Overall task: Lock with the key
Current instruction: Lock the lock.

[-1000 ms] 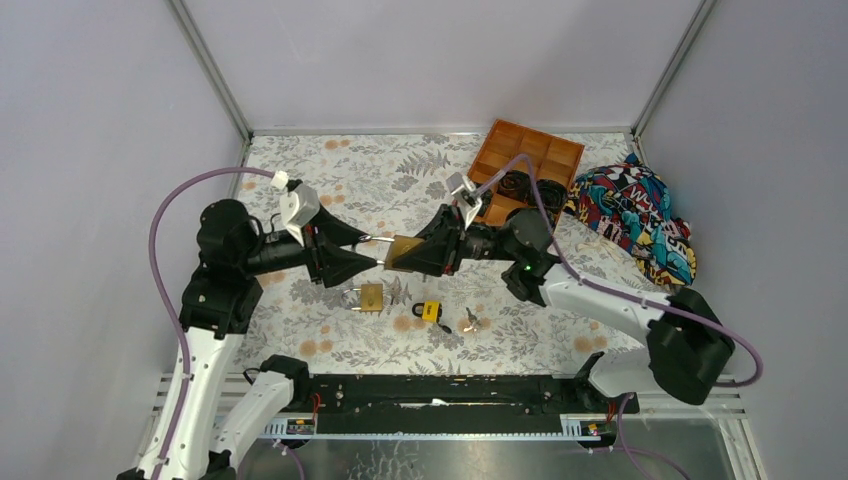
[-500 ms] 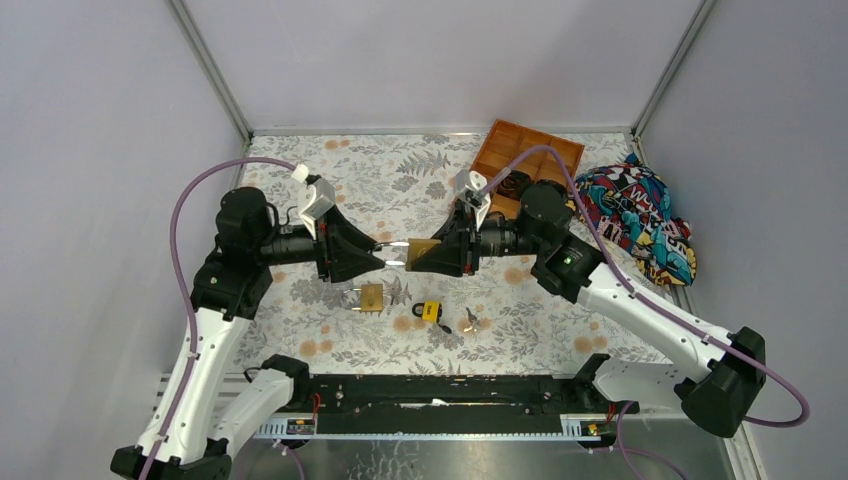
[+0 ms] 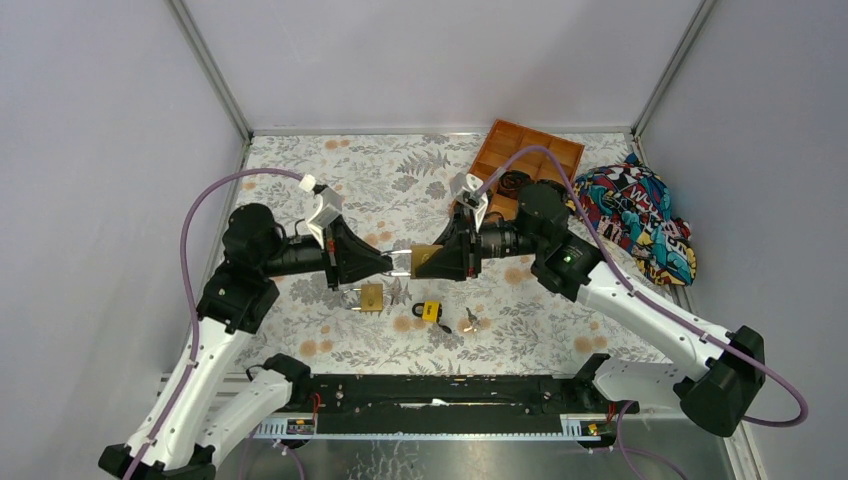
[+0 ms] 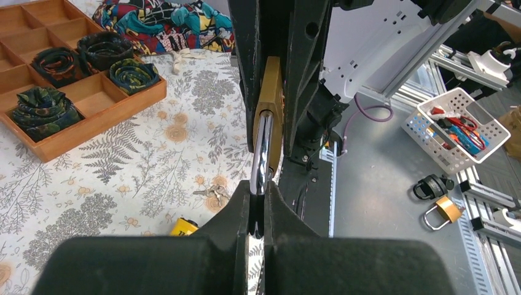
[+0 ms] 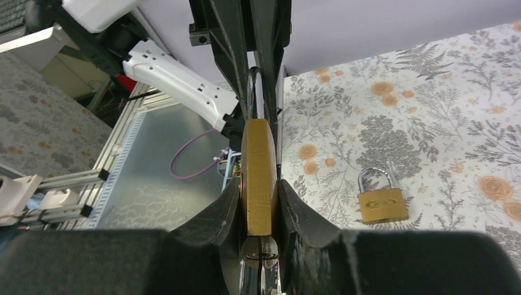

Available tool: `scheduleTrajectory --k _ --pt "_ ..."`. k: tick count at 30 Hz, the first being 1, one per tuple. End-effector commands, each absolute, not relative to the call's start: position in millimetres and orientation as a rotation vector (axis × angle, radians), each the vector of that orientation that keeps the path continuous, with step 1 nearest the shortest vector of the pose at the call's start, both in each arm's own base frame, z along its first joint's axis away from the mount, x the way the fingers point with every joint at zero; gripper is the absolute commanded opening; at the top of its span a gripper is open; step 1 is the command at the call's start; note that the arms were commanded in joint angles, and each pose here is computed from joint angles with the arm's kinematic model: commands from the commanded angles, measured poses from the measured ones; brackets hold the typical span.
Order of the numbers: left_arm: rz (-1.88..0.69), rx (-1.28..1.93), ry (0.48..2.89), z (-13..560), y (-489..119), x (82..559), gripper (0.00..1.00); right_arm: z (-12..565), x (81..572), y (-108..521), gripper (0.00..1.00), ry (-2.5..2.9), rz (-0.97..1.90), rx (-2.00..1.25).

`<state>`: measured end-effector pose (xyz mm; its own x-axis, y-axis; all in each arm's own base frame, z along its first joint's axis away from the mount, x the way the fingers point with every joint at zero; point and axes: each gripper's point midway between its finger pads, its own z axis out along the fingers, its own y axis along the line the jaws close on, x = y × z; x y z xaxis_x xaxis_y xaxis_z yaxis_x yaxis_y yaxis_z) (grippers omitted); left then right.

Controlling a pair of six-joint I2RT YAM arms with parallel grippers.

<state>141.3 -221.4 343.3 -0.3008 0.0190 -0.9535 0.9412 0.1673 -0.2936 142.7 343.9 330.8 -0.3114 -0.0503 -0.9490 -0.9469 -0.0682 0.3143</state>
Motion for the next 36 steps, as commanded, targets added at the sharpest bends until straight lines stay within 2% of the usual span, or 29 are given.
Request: scheduleTrajectory --k 1,8,12,17,24,32,36 --pt "-1.302 0.968 1.343 370 -239 133 0.0 400 132 350 0.0 1.125 1.525 -1.088" --pt "-1.247 1.066 1.29 369 -242 131 0.0 399 105 339 0.0 1.075 1.568 -1.242" --pt "-1.237 1.007 1.302 377 -244 139 0.0 411 122 339 0.0 1.11 1.475 -1.129" --pt "-1.4 0.874 1.303 380 -267 136 0.0 421 134 349 0.0 1.065 1.49 -0.944" --pt "-1.478 0.795 1.451 327 -298 141 0.0 417 161 353 0.0 1.165 1.416 -0.813" --pt "-1.396 0.774 1.137 417 -294 145 0.0 335 194 345 0.0 1.418 1.319 -0.76" --pt "-1.428 0.787 1.116 424 -296 140 0.0 320 199 354 0.0 1.446 1.342 -0.776"
